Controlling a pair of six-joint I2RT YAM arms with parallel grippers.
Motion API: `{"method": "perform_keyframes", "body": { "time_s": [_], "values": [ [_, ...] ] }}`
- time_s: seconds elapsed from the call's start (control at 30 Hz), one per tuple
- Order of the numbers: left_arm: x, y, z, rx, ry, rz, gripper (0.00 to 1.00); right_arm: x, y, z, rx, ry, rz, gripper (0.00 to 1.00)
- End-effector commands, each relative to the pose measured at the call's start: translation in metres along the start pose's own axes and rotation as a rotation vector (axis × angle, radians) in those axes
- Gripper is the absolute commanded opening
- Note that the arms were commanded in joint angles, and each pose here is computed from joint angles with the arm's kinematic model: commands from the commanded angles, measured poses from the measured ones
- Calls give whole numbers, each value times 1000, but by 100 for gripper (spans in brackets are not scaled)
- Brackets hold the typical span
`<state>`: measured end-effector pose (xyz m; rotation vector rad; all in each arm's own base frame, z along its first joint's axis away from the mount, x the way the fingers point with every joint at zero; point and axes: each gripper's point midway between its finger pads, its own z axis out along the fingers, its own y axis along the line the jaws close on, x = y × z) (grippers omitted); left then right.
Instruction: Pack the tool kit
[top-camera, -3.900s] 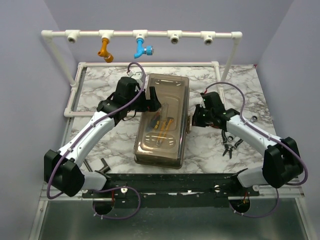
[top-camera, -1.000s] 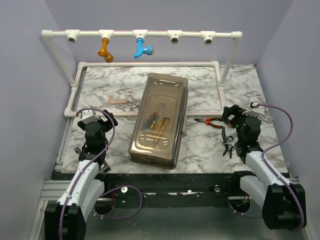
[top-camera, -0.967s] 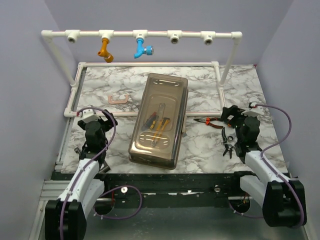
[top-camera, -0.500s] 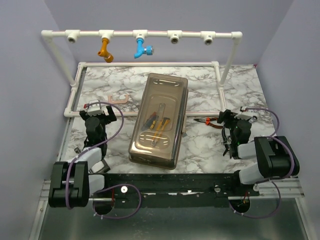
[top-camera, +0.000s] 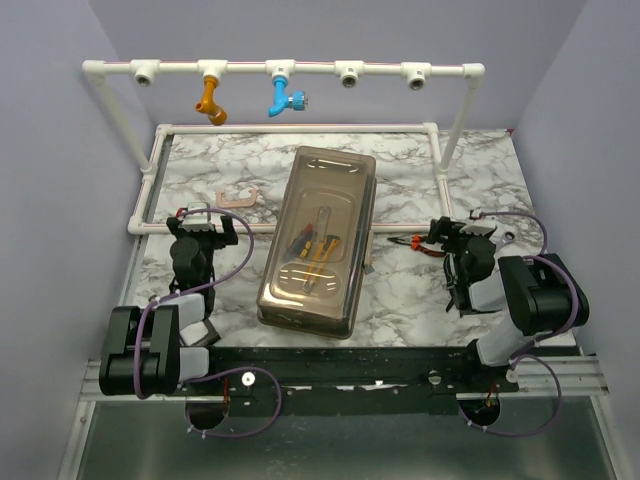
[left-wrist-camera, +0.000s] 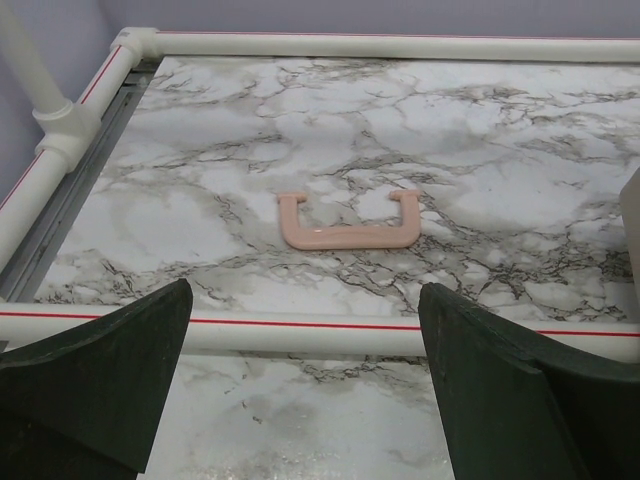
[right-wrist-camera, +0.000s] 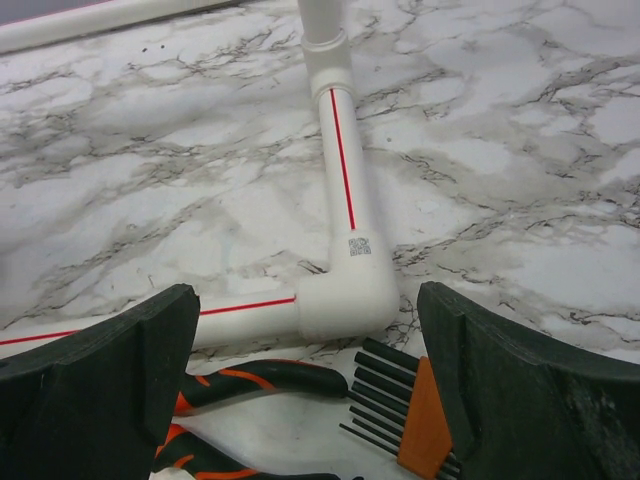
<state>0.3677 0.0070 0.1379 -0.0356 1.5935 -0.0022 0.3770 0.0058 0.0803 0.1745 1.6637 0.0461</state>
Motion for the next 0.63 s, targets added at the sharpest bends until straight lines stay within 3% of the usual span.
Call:
{"method": "perform_keyframes", "body": {
  "time_s": [0.0, 0.6],
  "values": [
    [-14, -6, 3, 40, -53, 14, 99, -8, 5, 7, -25, -20, -33, 100],
    [-14, -6, 4, 42, -50, 15, 99, -8, 5, 7, -24, -25, -31, 100]
  ]
}}
